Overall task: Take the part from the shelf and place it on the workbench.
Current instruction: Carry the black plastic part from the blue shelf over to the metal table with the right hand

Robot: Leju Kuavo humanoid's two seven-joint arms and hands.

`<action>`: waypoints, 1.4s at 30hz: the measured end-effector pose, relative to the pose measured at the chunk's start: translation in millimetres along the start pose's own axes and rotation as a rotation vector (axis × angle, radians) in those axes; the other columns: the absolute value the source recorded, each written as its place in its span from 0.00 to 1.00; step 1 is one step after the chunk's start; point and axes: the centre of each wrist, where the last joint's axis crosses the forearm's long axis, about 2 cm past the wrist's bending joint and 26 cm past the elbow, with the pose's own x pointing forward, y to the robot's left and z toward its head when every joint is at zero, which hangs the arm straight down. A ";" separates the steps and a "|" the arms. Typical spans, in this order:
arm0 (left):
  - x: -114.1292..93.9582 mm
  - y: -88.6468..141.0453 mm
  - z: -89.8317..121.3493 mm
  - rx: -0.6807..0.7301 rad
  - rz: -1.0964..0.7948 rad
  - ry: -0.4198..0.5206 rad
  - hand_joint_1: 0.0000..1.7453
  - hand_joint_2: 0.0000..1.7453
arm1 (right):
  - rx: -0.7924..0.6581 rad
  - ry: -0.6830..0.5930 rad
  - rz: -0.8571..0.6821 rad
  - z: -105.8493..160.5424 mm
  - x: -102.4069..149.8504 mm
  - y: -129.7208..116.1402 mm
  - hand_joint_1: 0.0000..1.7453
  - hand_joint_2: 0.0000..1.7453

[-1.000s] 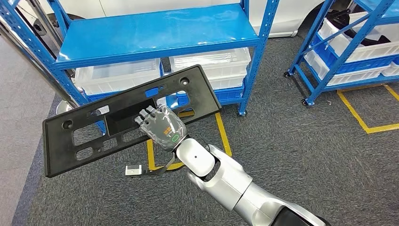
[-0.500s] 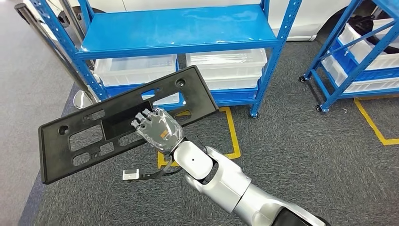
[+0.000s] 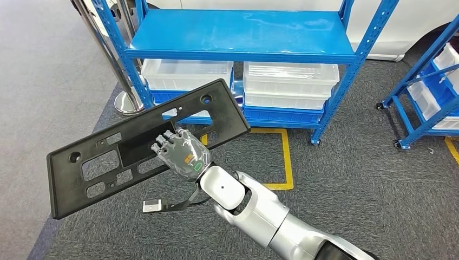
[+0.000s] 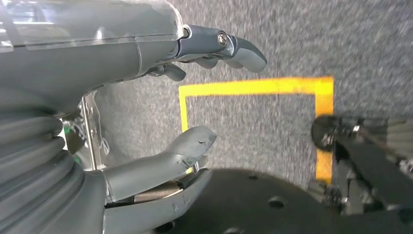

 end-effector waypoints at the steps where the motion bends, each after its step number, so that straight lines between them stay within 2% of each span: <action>1: -1.0 0.0 0.0 0.002 -0.001 -0.002 0.00 1.00 | -0.001 0.000 -0.002 0.2 0.5 -0.2 1.00 1.00; 8: -0.6 0.1 0.0 0.005 -0.002 -0.021 0.00 1.00 | -0.012 0.001 -0.008 5.5 1.6 0.6 1.00 1.00; 16: -1.2 0.4 -0.1 0.005 -0.002 0.001 0.00 1.00 | -0.037 -0.061 -0.046 11.1 12.1 -6.9 1.00 1.00; 25: -1.0 -1.2 0.1 -0.003 -0.016 0.006 0.00 1.00 | -0.007 -0.062 -0.068 23.6 15.8 -6.0 1.00 1.00; 35: -1.9 -1.9 0.2 -0.009 -0.025 0.002 0.00 1.00 | -0.012 -0.061 -0.074 21.8 15.5 -10.2 1.00 1.00; 42: -2.2 0.0 0.0 -0.006 -0.028 0.008 0.00 1.00 | 0.012 -0.025 -0.070 20.9 11.9 -4.4 1.00 1.00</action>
